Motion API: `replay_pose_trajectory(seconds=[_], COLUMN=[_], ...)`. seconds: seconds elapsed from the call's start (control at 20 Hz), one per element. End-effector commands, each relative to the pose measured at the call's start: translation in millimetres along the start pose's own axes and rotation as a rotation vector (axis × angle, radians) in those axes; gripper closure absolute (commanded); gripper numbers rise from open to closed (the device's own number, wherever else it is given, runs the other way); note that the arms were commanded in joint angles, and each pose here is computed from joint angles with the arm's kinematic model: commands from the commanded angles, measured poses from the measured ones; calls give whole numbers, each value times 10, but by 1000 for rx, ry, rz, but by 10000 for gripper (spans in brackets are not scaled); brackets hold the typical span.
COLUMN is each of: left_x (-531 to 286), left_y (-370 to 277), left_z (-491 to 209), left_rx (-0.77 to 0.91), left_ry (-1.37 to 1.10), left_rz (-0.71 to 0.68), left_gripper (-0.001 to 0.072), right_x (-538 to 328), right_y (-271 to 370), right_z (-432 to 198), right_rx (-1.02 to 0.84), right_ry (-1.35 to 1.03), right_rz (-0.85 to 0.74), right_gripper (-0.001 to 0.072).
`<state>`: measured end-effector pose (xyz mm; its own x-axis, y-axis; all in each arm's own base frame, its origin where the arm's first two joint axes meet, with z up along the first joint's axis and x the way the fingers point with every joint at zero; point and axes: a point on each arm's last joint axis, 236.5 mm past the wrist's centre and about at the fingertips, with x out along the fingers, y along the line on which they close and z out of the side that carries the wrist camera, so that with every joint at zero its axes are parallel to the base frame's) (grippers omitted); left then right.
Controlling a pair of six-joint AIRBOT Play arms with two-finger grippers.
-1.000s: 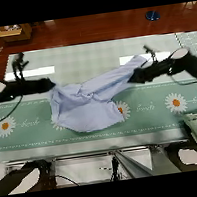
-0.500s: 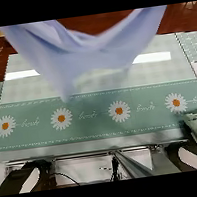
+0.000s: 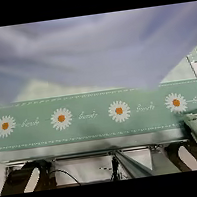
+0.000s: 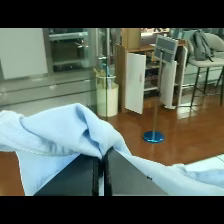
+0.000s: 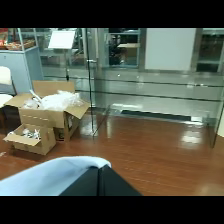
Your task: Fold the shirts.
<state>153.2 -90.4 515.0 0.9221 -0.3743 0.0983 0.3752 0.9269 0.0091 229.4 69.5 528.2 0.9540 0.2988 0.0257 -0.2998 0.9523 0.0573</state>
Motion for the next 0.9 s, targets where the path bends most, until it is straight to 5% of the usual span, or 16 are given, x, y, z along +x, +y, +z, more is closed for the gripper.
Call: replay_pose_trajectory(seconds=[0.0,0.25,0.4,0.85], left_x=[-460,-700,-710,432], left_y=[-221,-517,-386,369], left_z=[-206,-571,-1263,-3270], left_rx=[-104,-268,-280,-390], left_ry=[75,234,565,990], left_rz=[-5,-72,-17,31], left_gripper=[683,683,683,681], right_x=[-343,-561,-674,380], right_y=[117,-5,-303,-954], right_z=[-105,-672,-1304,-3209], right_rx=[11,11,46,352], right_ry=[42,283,588,1146], right_rz=[-49,-135,-221,-86], right_gripper=[680,681,682,681])
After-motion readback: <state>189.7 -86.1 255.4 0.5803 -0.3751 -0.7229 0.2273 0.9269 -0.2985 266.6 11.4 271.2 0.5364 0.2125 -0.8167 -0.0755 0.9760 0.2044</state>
